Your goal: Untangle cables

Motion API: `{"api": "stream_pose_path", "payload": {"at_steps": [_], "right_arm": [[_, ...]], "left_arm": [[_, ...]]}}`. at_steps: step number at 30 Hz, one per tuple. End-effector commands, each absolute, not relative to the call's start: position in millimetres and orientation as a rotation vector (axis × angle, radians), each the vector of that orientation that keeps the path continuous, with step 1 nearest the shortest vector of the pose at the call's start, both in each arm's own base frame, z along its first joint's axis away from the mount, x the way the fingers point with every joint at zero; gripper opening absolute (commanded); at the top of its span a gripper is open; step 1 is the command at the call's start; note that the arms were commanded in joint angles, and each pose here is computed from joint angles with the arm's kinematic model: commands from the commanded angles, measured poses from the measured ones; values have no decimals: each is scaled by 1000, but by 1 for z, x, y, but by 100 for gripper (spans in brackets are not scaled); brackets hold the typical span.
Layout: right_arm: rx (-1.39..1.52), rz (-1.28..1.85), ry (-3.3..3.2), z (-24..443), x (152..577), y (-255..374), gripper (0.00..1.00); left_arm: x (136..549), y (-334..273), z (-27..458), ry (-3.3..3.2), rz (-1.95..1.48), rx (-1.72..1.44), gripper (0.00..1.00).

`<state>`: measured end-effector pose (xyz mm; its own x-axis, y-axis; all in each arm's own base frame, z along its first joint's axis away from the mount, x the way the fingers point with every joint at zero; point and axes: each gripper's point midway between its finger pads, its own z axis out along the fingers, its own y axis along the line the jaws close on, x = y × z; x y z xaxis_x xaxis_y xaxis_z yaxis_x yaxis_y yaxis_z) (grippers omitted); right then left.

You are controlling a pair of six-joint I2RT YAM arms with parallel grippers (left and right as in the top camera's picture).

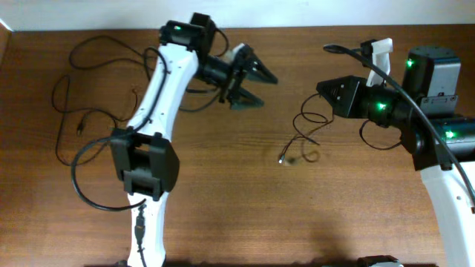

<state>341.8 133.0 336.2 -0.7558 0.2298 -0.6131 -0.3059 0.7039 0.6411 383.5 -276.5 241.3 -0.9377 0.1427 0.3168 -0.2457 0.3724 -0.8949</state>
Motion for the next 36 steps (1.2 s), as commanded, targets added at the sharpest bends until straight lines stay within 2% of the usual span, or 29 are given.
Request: {"api": "stream_pose_path", "payload": {"at_steps": [1,3,5,12,18,22,36], "right_arm": [[-36,1049,2173,353,338,136,4],[-64,1077,2154,358,337,141,4],[-99,1091,2147,360,334,150,4],[-161,1023,2172,352,330,174,4],[-189,1004,2151,354,334,174,4],[-101,852,2137,351,353,157,4],[-141,914,2148,345,358,171,4]], "left_arm": [[367,-288,236,-2359,1333,286,73],[366,-297,222,-2411,1200,387,70],[365,-311,223,-2409,1208,385,70],[346,-339,246,-2247,1297,332,58],[342,-340,262,-2138,1360,314,57],[337,-345,263,-2129,1356,298,56],[331,-348,284,-1994,1433,256,46]]}}
